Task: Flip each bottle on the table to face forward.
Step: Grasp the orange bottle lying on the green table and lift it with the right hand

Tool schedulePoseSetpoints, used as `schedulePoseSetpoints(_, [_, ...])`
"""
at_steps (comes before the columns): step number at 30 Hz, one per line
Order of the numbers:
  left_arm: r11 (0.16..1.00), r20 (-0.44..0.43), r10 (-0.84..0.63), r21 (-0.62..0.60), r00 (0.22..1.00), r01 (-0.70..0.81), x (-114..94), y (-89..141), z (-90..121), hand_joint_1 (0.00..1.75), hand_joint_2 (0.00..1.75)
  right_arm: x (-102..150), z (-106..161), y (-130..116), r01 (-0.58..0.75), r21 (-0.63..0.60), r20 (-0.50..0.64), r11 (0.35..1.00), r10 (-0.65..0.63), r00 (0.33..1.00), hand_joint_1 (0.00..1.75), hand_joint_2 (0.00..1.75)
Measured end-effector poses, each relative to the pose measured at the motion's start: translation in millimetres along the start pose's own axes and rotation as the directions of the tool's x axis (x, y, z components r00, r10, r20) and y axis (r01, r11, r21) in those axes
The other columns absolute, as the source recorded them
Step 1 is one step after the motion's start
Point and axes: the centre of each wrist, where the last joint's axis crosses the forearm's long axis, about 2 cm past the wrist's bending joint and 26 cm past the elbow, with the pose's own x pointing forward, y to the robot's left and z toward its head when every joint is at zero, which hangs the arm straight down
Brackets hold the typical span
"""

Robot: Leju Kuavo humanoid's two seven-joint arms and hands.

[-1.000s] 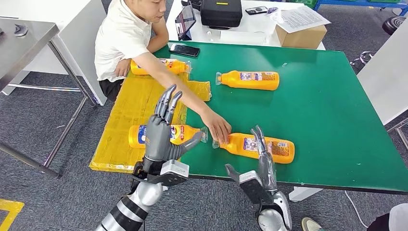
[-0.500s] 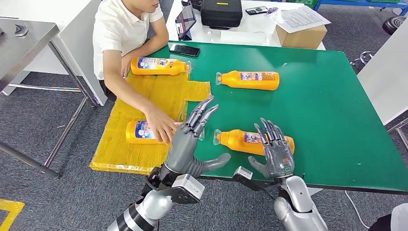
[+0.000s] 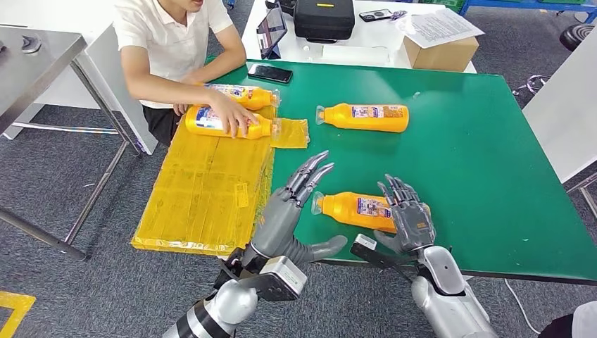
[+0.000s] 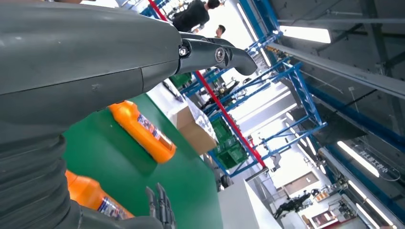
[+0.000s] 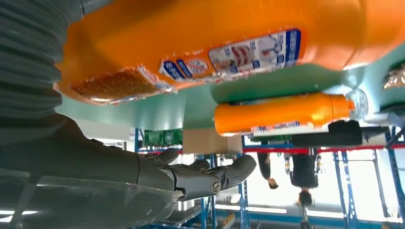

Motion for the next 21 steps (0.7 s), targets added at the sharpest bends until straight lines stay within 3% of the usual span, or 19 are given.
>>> schedulePoseSetpoints(10, [0.999,-0.039,0.021,-0.033,0.999,-0.023,-0.4,-1.4,0.6,0.00,1.75,-7.5,3.6,5.9,-0.001,0.150,-0.094,0.989,0.015,0.996,0.00,1.75])
schedulePoseSetpoints(21, [0.999,-0.054,0.016,-0.049,0.998,-0.019,-0.9,-2.8,3.9,0.00,1.75,-20.9,4.6,1.1,-0.075,0.192,-0.140,0.979,0.103,0.985,0.00,1.75])
